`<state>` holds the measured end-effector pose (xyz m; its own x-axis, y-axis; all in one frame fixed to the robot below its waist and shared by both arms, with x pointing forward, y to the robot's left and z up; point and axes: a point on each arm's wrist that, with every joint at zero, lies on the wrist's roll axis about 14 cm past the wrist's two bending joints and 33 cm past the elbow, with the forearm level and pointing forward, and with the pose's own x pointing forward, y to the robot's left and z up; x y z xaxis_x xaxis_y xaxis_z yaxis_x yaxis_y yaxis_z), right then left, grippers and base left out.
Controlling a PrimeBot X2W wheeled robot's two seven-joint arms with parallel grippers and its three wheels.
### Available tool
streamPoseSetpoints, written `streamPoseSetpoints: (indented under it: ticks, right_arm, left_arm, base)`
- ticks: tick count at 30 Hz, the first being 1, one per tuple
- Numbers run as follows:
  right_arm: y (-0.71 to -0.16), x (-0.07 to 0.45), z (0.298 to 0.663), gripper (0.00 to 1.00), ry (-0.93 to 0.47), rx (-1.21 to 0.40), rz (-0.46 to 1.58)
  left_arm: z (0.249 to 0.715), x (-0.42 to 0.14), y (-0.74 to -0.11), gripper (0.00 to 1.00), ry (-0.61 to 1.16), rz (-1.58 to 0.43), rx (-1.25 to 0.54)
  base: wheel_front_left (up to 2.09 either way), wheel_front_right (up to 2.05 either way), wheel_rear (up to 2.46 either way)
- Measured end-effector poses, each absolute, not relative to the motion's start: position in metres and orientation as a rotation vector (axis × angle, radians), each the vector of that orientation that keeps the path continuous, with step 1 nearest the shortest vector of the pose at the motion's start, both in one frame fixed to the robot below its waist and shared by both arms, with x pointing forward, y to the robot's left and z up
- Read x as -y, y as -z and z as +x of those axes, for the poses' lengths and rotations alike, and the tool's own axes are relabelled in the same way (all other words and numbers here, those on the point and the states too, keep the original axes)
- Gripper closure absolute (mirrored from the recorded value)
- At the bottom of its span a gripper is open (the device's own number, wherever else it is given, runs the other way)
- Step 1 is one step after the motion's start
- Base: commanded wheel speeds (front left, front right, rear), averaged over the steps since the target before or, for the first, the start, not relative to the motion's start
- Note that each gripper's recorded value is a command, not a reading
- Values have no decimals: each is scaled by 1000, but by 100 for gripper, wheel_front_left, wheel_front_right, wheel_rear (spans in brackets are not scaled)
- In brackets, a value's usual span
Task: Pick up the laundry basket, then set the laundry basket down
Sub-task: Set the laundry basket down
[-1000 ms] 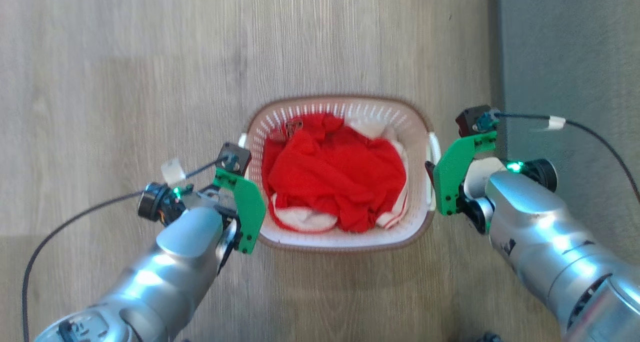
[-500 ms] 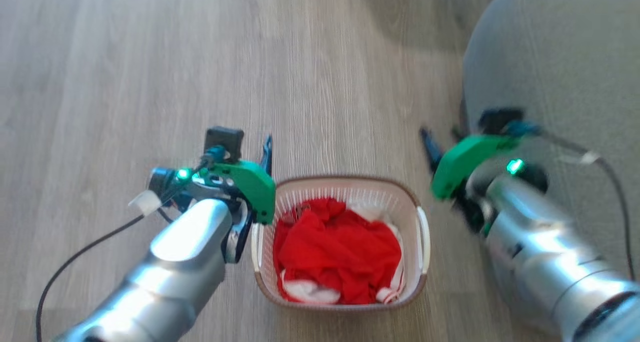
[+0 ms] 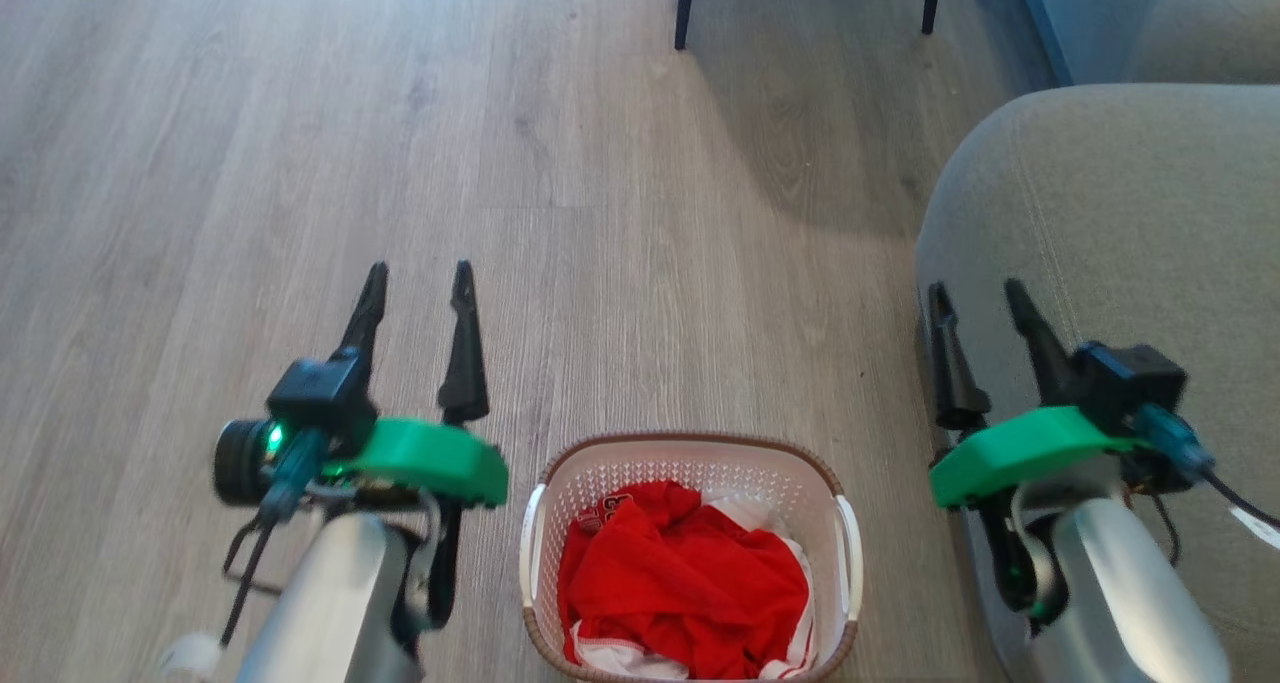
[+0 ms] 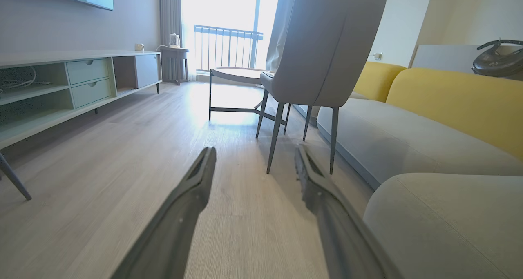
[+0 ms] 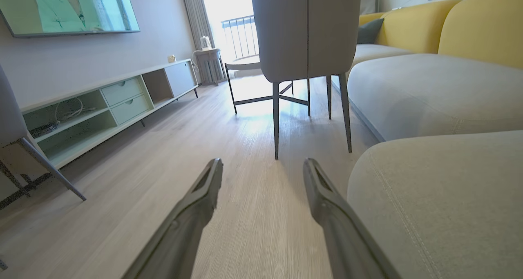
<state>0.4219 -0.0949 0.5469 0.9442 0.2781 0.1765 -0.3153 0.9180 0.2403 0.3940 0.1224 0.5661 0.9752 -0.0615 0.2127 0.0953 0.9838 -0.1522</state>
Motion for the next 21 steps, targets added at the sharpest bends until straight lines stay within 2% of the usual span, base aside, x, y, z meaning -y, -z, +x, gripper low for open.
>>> streamPoseSetpoints:
  ticks: [5, 11, 21]
  right_arm:
    - [-571, 113, 405, 0, -257, 242, 251]
    - [-552, 129, 383, 0, -208, 204, 209]
    - [-546, 141, 374, 0, -171, 194, 180]
  left_arm:
    - [372, -145, -564, 0, 32, -161, 233]
    - [355, -149, -537, 0, 12, -139, 160]
    - [348, -137, -522, 0, 43, -82, 120]
  base:
    - [0, 0, 0]
    - [0, 0, 0]
    - [0, 0, 0]
